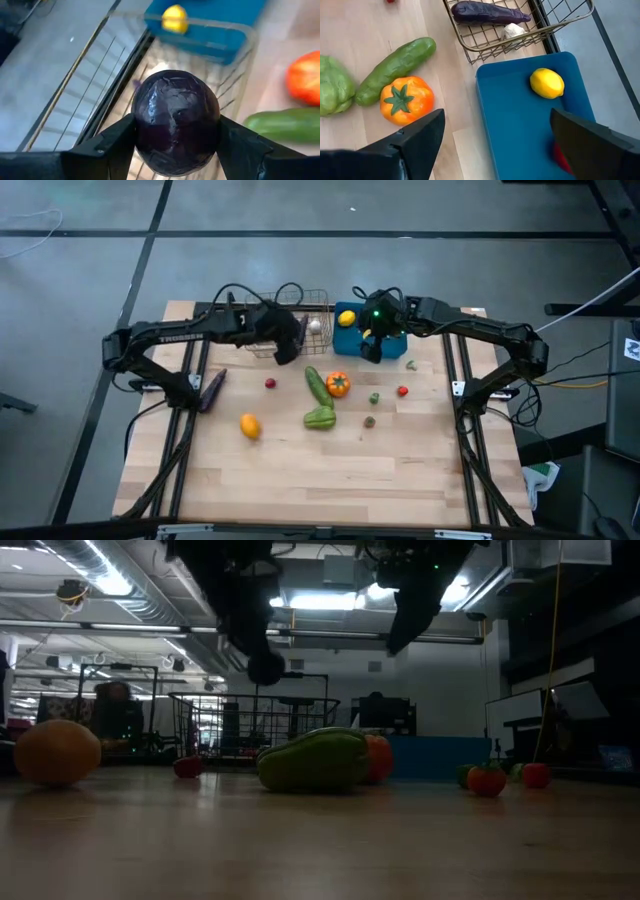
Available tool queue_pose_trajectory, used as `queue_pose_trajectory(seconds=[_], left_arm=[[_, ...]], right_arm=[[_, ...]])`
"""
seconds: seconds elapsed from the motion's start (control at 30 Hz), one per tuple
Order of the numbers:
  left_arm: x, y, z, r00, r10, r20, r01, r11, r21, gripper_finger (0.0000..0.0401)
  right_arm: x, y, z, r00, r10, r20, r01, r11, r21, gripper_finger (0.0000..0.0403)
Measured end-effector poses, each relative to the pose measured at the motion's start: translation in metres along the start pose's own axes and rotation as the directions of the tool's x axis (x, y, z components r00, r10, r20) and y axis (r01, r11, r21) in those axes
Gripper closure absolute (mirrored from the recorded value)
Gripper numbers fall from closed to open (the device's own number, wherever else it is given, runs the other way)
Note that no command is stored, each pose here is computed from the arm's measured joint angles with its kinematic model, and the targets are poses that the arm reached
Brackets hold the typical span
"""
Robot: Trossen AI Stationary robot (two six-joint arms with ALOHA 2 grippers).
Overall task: Sort produce into baskets
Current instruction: Put the onion into the wire basket, then put the large orange tomato into the blue bin
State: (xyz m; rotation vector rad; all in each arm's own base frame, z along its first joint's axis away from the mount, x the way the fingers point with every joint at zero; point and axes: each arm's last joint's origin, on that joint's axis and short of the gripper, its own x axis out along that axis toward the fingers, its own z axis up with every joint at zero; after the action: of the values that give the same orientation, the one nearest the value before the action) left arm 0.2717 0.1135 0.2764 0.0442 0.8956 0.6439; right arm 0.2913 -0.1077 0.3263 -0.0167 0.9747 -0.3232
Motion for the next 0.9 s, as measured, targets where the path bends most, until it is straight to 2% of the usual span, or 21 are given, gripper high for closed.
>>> queue_pose_trajectory(seconds=[0.27, 0.43, 0.63, 0.77, 0.9], left_arm=[[0.021, 0.02, -0.021, 0.997, 0.053, -0.064, -0.06, 0.992, -0.115, 0.0166], [0.026, 0.028, -0.027, 0.994, 0.065, -0.092, -0.078, 0.986, -0.15, 0.0165], [0.028, 0.034, -0.028, 0.992, 0.075, -0.097, -0.089, 0.984, -0.155, 0.0124], [0.028, 0.034, -0.028, 0.992, 0.076, -0.098, -0.091, 0.984, -0.155, 0.0088], [0.028, 0.034, -0.028, 0.992, 0.076, -0.098, -0.091, 0.984, -0.155, 0.0068]], right_arm=[[0.0, 0.0, 0.0, 1.0, 0.001, -0.004, -0.001, 1.0, 0.0, 0.0045], [0.0, 0.0, 0.0, 1.0, 0.014, -0.003, -0.014, 1.0, 0.0, 0.0045], [0.0, 0.004, 0.0, 0.99, 0.14, 0.017, -0.14, 0.99, 0.0, 0.0045], [-0.001, 0.007, 0.001, 0.967, 0.253, 0.035, -0.253, 0.967, -0.003, 0.0045], [-0.001, 0.009, 0.001, 0.946, 0.32, 0.045, -0.32, 0.948, -0.006, 0.0045]])
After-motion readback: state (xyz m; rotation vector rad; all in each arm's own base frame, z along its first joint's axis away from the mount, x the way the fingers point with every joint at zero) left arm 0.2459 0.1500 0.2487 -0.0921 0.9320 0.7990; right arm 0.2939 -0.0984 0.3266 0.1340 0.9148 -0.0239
